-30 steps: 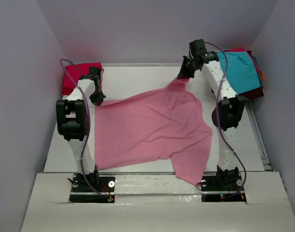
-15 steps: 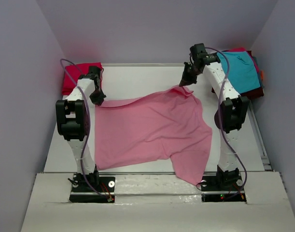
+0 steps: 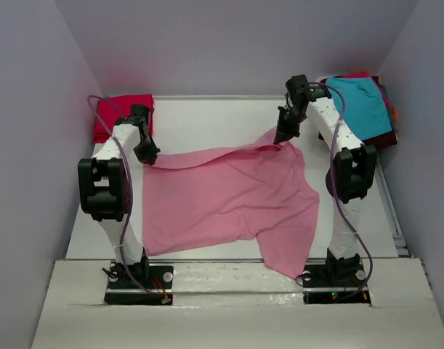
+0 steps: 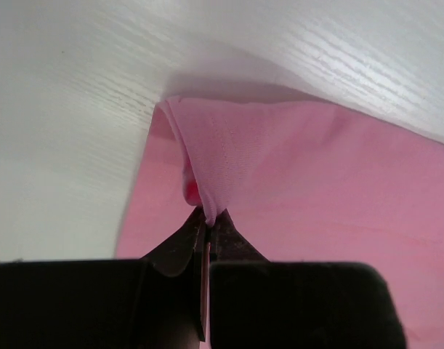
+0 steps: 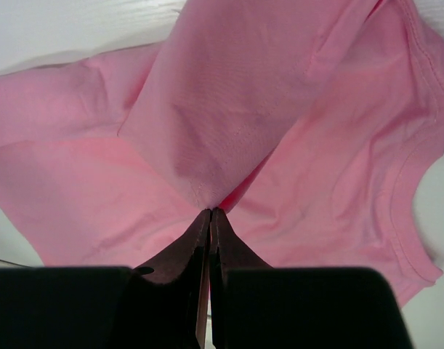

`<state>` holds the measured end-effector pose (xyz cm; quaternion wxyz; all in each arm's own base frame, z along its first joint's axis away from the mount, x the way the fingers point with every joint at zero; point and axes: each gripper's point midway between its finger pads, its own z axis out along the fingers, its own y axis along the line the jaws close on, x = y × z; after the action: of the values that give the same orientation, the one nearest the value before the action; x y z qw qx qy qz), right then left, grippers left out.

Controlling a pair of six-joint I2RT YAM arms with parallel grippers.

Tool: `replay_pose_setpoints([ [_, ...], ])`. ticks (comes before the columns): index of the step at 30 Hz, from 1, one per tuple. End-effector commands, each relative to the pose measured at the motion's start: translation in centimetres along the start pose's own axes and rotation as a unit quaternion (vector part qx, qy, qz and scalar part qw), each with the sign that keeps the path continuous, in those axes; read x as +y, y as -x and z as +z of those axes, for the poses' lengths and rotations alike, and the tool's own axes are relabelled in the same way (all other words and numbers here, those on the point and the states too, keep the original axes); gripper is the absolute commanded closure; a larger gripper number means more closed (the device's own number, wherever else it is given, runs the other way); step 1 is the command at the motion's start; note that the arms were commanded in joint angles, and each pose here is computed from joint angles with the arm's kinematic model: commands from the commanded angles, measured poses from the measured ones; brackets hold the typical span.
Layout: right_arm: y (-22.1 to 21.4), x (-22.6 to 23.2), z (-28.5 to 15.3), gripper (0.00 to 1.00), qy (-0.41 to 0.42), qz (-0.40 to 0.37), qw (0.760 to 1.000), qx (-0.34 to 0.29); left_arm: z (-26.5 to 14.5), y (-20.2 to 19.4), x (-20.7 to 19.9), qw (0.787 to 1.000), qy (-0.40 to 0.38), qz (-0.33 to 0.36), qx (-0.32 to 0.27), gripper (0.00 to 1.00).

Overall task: Fold and stack the t-shirts
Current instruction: Flatten the tshirt out

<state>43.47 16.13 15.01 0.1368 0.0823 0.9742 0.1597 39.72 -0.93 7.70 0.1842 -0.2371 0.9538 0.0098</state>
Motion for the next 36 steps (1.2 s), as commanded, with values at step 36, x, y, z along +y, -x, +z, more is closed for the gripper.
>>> replay_pose_setpoints([
  [36,11.2,3.4,8.0,0.93,0.029,-0.048,0.986,-0.154,5.1,7.4,-2.4,0.996,0.017,-0.052,-0.073,0.94],
])
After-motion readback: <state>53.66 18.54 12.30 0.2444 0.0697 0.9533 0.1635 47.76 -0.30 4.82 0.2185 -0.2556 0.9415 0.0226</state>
